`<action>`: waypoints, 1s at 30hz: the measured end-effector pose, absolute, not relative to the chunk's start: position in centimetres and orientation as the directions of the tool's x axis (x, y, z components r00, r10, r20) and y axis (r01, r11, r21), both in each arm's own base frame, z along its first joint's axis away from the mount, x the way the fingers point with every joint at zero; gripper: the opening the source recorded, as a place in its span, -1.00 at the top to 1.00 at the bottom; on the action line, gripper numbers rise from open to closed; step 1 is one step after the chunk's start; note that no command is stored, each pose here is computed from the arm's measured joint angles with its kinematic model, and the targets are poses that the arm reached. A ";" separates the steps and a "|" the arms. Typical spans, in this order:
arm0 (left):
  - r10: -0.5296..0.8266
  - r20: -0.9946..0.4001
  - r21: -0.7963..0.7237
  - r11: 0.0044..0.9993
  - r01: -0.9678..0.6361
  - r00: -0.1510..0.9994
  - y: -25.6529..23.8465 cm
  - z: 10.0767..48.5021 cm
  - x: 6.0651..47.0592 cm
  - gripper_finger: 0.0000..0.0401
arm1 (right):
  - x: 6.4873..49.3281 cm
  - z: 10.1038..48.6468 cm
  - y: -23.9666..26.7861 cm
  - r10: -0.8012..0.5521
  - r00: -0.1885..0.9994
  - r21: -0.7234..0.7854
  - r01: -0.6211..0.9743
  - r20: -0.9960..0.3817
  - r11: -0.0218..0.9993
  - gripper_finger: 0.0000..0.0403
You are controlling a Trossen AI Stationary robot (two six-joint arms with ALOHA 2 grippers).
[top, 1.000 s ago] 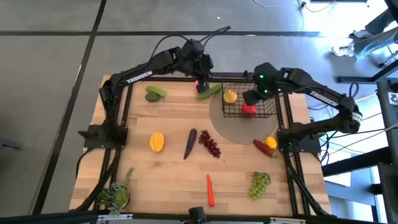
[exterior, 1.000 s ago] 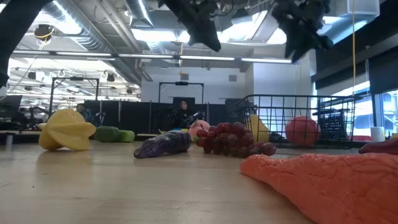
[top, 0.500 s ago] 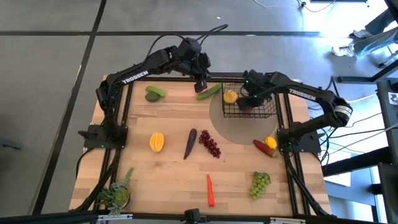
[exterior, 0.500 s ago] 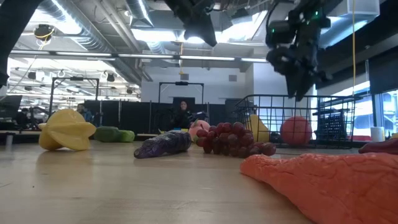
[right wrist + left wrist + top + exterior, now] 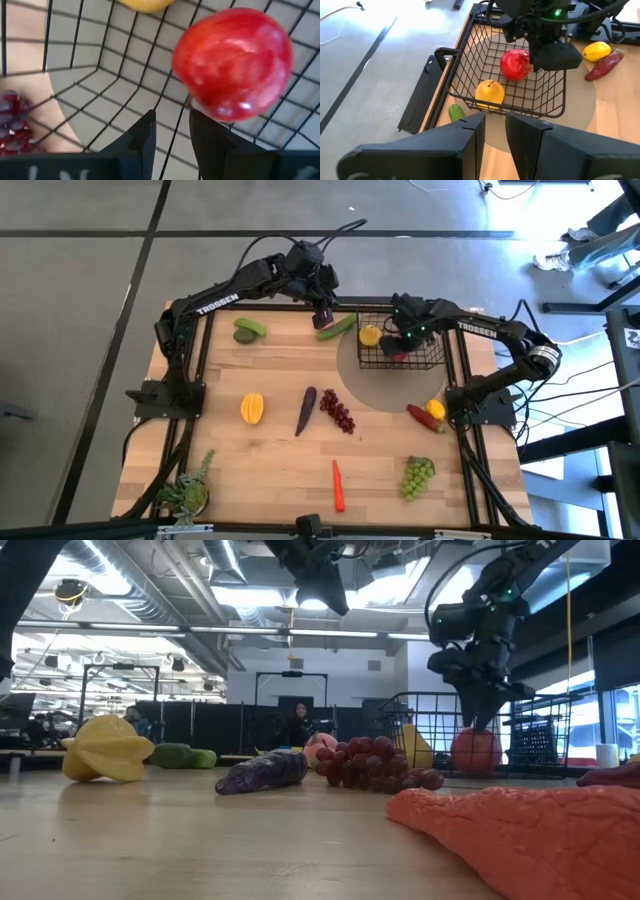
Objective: Build produce basket
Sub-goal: Put the red apple into the black wire basket
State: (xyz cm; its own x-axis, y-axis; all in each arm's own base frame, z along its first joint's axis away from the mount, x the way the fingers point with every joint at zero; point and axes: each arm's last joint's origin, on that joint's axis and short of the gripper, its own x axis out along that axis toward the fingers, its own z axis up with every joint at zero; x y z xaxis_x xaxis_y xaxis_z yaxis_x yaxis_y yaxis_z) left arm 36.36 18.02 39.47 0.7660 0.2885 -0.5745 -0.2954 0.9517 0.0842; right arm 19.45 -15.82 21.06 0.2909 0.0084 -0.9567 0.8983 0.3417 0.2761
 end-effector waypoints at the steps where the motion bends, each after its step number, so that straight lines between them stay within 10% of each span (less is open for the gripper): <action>1: 0.289 -0.575 0.085 0.952 -0.295 0.766 18.0 39.5 36.3 0.68 | 19.4 21.0 -16.0 0.001 0.298 0.281 0.898 -0.954 0.339 0.44; 30: 0.291 -0.575 0.087 0.951 -0.297 0.765 18.2 39.4 36.3 0.68 | 18.8 20.5 -18.1 -0.242 0.239 0.120 0.899 -0.940 0.422 0.44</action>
